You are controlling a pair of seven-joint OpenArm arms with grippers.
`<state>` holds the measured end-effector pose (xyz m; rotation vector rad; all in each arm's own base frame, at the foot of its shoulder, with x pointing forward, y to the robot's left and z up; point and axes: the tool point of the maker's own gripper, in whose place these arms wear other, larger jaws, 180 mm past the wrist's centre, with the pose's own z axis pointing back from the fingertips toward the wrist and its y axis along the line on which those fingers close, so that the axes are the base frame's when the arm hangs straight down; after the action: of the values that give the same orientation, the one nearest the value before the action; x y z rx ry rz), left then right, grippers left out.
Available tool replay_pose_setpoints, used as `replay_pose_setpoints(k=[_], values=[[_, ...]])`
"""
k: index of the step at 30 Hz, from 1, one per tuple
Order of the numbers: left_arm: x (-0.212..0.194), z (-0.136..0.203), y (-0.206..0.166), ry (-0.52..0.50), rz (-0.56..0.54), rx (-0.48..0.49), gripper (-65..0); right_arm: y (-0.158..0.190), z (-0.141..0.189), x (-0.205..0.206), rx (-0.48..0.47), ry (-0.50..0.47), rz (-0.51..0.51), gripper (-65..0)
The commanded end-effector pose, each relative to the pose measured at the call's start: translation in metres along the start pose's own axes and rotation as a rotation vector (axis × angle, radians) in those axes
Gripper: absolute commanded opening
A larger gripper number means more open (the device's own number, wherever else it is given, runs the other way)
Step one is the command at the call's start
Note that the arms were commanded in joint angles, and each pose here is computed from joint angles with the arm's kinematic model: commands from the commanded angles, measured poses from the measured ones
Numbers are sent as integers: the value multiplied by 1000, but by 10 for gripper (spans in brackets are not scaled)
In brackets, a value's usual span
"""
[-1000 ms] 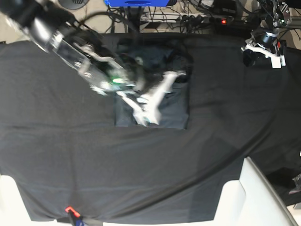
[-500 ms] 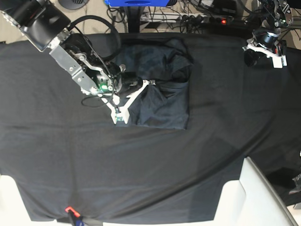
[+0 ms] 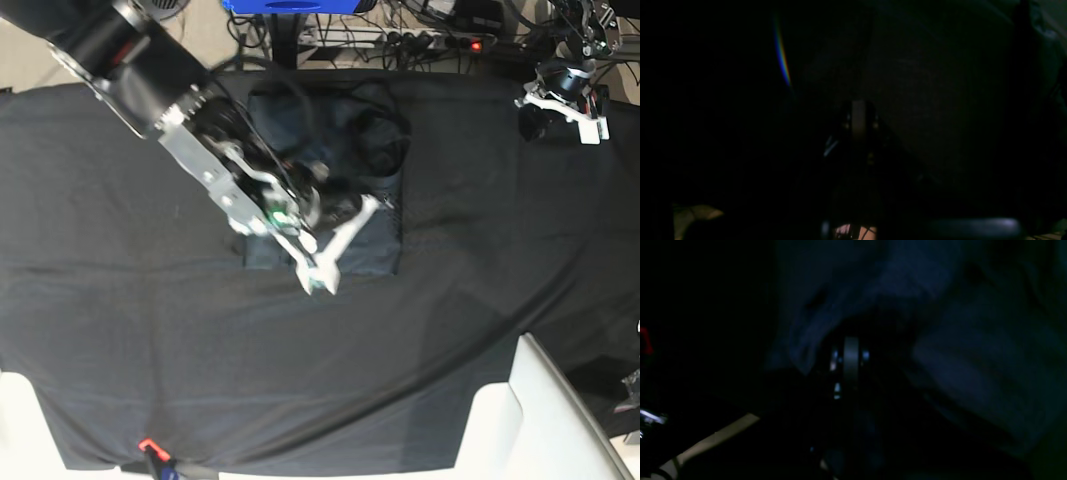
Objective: Fold the T-shirt properly
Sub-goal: 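Press and tuck the folded fabric along the shirt with the right gripper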
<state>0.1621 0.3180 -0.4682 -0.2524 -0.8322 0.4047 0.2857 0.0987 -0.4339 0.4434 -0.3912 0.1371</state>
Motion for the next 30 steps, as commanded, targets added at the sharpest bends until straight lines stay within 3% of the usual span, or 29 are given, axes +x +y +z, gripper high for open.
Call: replay_pose_setpoints(k=[1,5,12,17,21,30], values=[[15,4,2,-38,-18,-7,-650,15,4,23,29,-47,15,-650],[15,4,2,-38,-18,-7,-650,20,-10,32,10,-28,9,-650],[16,3,1,-40,-19,-10,-650,14,-13,83,-25,-172,31,-650],[16,3,1,-38,-19,-10,-650,21,-3,112,-1,-217,78,-650],[15,3,1,-35,-18,-9,-650,17,-2,88,-39,-114,22,-650],[15,4,1,-36,-20,-8,-650,20,-8,35,-9,-46,-22,-650]])
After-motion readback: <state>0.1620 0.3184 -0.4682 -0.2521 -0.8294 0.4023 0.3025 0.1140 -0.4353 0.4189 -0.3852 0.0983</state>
